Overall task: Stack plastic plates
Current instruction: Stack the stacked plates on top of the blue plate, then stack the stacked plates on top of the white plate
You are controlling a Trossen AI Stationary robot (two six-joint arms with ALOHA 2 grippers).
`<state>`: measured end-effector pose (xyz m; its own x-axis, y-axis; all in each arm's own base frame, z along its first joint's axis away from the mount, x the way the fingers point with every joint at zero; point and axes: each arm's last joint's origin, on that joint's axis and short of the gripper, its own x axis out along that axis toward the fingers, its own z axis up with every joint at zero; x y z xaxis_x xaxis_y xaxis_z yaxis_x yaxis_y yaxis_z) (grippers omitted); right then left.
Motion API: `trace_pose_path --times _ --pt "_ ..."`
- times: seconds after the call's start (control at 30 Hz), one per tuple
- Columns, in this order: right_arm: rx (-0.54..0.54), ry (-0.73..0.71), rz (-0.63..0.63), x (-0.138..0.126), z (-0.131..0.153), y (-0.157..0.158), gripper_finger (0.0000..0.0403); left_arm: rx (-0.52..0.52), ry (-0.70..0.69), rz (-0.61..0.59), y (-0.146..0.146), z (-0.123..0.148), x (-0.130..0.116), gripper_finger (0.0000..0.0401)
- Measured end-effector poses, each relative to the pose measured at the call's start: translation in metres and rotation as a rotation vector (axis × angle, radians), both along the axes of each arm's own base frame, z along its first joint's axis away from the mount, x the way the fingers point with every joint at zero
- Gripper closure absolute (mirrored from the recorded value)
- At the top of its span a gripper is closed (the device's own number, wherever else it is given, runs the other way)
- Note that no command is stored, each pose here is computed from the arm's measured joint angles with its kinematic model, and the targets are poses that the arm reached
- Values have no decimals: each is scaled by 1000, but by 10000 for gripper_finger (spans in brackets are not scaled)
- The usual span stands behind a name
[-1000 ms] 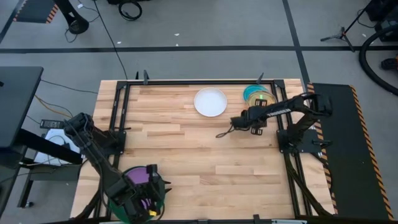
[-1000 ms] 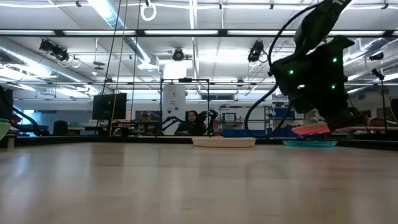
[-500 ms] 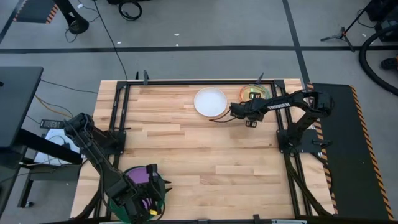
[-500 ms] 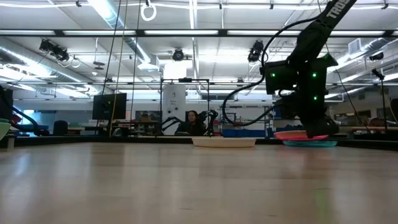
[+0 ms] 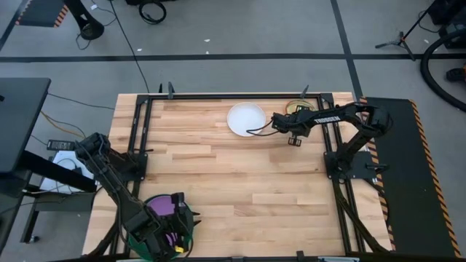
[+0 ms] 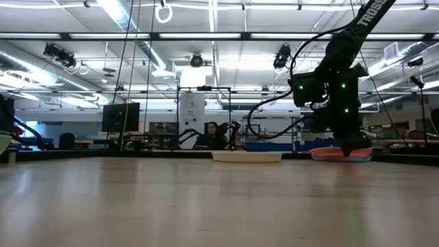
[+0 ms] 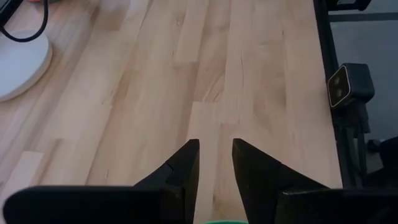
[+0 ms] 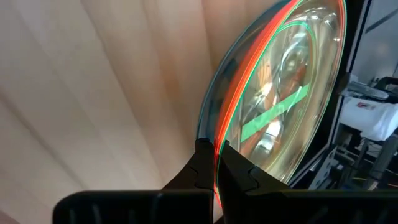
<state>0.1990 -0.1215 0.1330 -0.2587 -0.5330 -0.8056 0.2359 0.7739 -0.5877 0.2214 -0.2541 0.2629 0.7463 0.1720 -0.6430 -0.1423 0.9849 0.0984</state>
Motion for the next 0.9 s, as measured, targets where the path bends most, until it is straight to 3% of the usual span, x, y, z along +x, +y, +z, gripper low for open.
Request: trace_pose_path --times 0.23,0.47,0.67,0.9 --pt "-59 -59 -102 -1 0 -3 376 3 1 -3 0 0 0 296" --pt "-106 -111 -184 0 1 -3 292 4 1 -4 0 0 0 296" --pt "-4 -135 -193 1 -1 6 229 27 6 -22 0 0 0 296" --pt "-17 -146 -224 2 -1 12 194 53 12 -32 3 0 4 296"
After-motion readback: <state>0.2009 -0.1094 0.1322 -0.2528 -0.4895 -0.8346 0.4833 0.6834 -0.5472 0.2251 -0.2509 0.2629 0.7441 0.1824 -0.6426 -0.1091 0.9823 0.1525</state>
